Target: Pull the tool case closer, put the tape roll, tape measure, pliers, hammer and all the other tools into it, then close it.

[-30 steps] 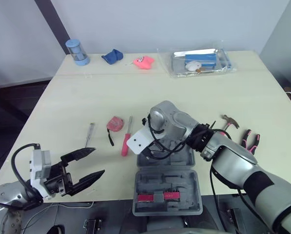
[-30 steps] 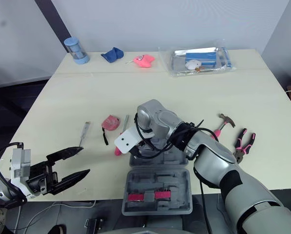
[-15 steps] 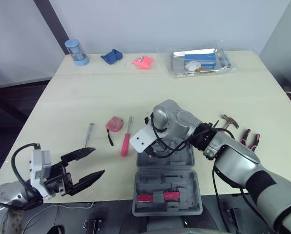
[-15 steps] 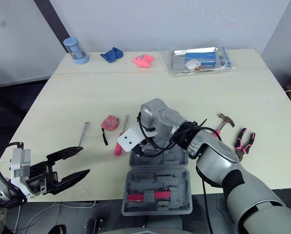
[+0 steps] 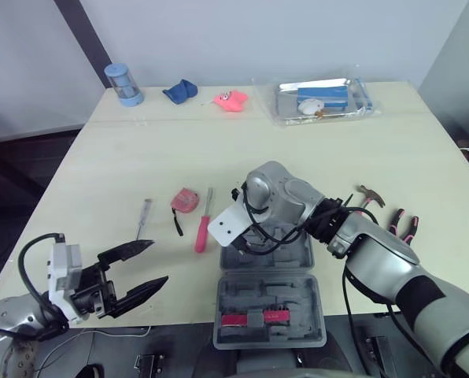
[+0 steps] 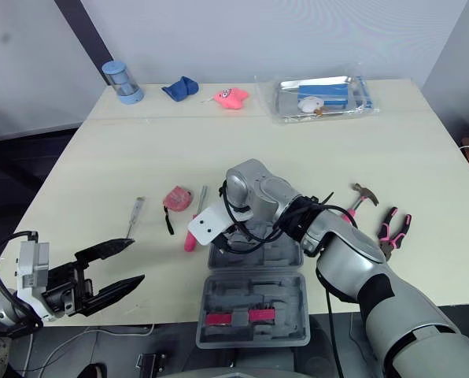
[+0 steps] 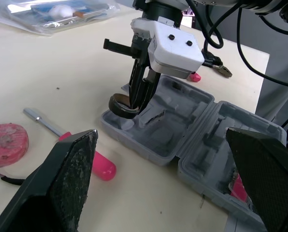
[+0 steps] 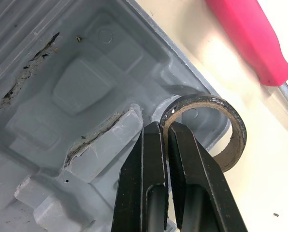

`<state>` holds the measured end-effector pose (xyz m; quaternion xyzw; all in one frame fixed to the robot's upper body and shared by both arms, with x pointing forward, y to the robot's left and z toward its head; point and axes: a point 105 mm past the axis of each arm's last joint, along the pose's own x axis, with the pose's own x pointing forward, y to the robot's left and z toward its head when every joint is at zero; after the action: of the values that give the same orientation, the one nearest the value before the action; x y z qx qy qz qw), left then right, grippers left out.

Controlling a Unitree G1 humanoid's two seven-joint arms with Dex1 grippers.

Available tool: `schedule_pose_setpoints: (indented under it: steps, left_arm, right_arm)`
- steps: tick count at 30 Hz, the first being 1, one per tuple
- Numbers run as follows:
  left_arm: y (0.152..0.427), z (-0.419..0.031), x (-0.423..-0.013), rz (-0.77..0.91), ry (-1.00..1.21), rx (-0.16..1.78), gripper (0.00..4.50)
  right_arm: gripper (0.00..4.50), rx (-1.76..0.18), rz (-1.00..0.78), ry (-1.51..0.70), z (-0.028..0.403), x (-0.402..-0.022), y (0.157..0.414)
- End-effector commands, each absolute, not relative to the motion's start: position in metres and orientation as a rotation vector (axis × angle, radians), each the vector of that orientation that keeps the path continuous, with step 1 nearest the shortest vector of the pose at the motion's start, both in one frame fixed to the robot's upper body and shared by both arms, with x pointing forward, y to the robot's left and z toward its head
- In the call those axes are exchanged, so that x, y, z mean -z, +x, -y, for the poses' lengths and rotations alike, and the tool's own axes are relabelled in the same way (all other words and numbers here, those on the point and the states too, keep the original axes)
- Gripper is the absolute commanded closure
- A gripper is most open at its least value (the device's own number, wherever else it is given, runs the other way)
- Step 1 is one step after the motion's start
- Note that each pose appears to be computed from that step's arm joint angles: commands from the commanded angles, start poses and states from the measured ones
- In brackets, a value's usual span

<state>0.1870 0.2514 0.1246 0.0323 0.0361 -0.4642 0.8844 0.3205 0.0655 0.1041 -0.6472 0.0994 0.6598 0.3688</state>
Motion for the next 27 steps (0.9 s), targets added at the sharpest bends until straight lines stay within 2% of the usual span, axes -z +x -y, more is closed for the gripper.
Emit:
schedule_pose_setpoints:
  steps: [1, 2, 4, 5, 7, 8, 9, 15, 19, 23, 26, 27]
  left_arm:
    - [0.185, -0.256, -0.131, -0.051, 0.091, 0.955, 0.0]
    - [0.186, -0.256, -0.131, -0.052, 0.09, 0.955, 0.0]
    - [0.186, -0.256, -0.13, -0.053, 0.087, 0.956, 0.0]
    - [0.186, -0.256, -0.13, -0.053, 0.086, 0.956, 0.0]
    - [0.186, -0.256, -0.13, -0.053, 0.086, 0.956, 0.0]
    - [0.186, -0.256, -0.13, -0.052, 0.086, 0.956, 0.0]
    - [0.186, -0.256, -0.13, -0.052, 0.085, 0.955, 0.0]
    - [0.186, -0.256, -0.129, -0.052, 0.086, 0.955, 0.0]
    - [0.187, -0.256, -0.13, -0.049, 0.09, 0.957, 0.0]
    - [0.191, -0.256, -0.132, -0.041, 0.101, 0.966, 0.0]
    - [0.194, -0.257, -0.133, -0.036, 0.107, 0.976, 0.0]
    - [0.195, -0.257, -0.134, -0.034, 0.107, 0.979, 0.0]
  right_arm:
    - [3.83, -1.701, -0.171, -1.641, -0.075, -0.117, 0.315]
    - [3.59, -1.701, -0.171, -1.639, -0.076, -0.118, 0.314]
    - [2.58, -1.702, -0.17, -1.636, -0.075, -0.119, 0.314]
    - [2.28, -1.704, -0.171, -1.636, -0.075, -0.119, 0.313]
    - [1.3, -1.704, -0.171, -1.635, -0.075, -0.119, 0.313]
    - [0.98, -1.704, -0.17, -1.636, -0.075, -0.119, 0.313]
    - [0.14, -1.703, -0.168, -1.635, -0.075, -0.12, 0.313]
    - [0.05, -1.682, -0.139, -1.576, -0.077, -0.131, 0.315]
    - [0.05, -1.645, -0.111, -1.29, -0.098, -0.148, 0.321]
    - [0.05, -1.606, -0.112, -1.003, -0.093, -0.158, 0.326]
    - [0.05, -1.596, -0.135, -0.891, -0.083, -0.155, 0.327]
    - [0.27, -1.585, -0.138, -0.839, -0.081, -0.156, 0.326]
